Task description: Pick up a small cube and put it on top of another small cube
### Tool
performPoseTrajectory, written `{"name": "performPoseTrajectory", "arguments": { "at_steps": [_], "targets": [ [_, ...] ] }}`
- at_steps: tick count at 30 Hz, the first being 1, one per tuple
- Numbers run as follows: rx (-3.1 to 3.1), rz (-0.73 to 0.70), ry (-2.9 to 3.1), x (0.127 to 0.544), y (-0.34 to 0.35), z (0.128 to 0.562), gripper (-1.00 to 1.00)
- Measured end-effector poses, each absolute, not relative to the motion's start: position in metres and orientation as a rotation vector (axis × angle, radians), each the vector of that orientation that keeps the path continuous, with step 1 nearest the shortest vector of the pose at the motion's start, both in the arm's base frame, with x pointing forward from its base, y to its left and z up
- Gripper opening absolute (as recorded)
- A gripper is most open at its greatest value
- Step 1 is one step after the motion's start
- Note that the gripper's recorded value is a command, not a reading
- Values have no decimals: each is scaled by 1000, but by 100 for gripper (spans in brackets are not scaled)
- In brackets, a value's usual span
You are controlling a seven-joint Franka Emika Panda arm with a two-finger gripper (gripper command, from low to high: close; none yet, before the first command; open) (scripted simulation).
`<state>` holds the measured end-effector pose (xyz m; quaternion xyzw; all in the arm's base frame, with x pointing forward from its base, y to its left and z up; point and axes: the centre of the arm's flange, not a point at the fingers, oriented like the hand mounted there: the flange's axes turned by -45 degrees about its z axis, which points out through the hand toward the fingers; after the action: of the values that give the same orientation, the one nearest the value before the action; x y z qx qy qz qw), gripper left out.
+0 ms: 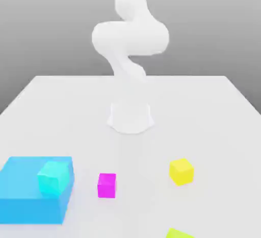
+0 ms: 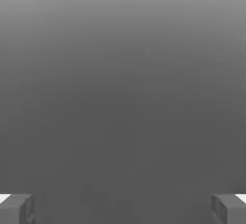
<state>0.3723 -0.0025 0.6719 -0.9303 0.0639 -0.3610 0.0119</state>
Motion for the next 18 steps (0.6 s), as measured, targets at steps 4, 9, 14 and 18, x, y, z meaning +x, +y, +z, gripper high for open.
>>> {"name": "performPoseTrajectory", "arguments": {
  "at_steps": [4,9,14,18],
  "targets": [
    [-2896,-969,497,407,-11,604,0],
    [-2850,-782,854,432,-25,519,0],
    [-2761,-597,1207,439,-40,433,0],
    [-2658,-451,1482,432,-51,367,0]
  ]
}}
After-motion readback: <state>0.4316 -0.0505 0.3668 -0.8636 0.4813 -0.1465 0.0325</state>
